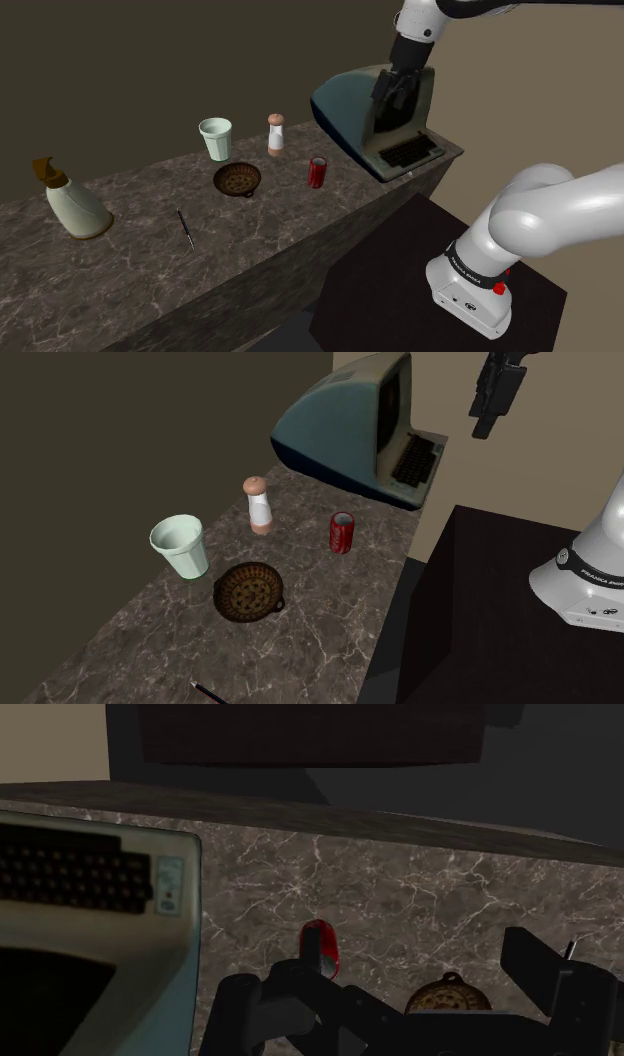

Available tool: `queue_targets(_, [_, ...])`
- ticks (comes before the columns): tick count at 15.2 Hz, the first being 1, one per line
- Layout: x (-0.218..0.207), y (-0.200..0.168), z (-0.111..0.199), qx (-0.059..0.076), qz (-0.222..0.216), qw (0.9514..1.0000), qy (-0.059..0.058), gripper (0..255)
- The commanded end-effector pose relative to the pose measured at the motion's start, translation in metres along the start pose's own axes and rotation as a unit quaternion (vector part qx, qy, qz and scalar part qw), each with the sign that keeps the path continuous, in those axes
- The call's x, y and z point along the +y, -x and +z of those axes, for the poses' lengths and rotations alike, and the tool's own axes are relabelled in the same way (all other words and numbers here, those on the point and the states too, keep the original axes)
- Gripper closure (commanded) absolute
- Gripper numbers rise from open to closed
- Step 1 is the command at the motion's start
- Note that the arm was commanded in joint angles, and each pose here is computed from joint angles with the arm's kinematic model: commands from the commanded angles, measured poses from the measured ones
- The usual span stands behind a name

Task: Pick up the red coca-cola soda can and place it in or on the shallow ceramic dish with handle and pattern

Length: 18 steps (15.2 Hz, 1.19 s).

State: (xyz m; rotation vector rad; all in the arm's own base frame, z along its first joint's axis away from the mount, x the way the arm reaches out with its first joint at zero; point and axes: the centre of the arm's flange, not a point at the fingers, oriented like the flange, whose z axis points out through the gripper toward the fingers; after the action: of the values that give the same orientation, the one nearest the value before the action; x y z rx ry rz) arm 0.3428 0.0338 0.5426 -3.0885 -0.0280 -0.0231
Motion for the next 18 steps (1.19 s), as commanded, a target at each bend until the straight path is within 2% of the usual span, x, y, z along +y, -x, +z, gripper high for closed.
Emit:
queue_targets(1, [0.002, -0.014, 0.024, 0.001, 0.001, 1.0000, 0.002, 0])
queue_targets(18, [0.027, -0.132, 0.213, 0.002, 0.015, 0.9997, 0.018, 0])
